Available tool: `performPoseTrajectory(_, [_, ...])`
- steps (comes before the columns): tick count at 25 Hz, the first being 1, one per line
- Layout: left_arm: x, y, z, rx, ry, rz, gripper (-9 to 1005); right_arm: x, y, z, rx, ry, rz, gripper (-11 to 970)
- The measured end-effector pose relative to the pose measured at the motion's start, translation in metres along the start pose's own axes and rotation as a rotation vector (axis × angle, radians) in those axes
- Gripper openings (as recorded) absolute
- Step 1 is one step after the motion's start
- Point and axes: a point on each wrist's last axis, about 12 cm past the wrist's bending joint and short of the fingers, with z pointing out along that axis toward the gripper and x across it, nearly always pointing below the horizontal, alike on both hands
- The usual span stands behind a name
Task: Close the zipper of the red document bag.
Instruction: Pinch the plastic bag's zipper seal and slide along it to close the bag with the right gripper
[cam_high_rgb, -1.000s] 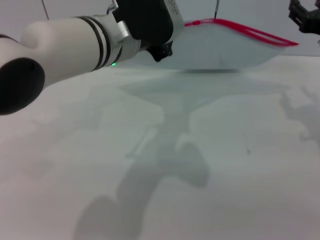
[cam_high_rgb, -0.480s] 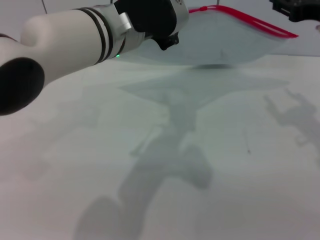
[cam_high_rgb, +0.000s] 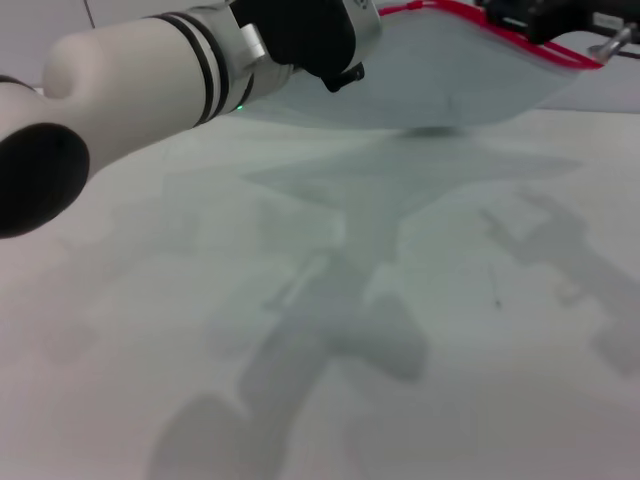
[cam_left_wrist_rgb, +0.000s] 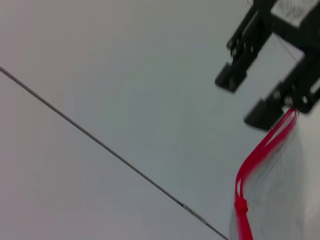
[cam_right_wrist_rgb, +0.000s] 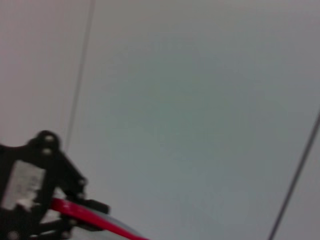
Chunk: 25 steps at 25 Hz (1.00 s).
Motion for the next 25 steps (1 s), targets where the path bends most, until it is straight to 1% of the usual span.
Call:
performPoseTrajectory(3, [-0.001, -0.001, 0.000, 0.002, -0.003, 0.004, 55, -0.004, 0.004, 0.004, -0.034, 0.009, -0.036, 546])
performPoseTrajectory(4, [-0.001, -0.002, 0.000, 0.004, -0.004, 0.007, 55, -0.004, 0.006, 0.006, -0.047, 0.014, -0.067, 545])
performPoseTrajectory(5, [-0.002, -0.003, 0.000, 0.007, -0.006, 0.009, 55, -0.004, 0.006, 0.006, -0.047, 0.014, -0.067, 544])
performPoseTrajectory(12, [-0.008, -0.006, 0.000, 0.016, -0.024, 0.022, 56, -0.003, 0.011, 0.013, -0.093, 0.028, -0.187, 538])
performPoseTrajectory(19, [-0.013, -0.006, -0.001, 0.014, -0.039, 0.026, 56, -0.003, 0.013, 0.014, -0.102, 0.029, -0.310, 531])
performPoseTrajectory(25, [-0.013, -0.006, -0.001, 0.014, -0.039, 0.027, 56, -0.002, 0.018, 0.016, -0.097, 0.072, -0.421, 526])
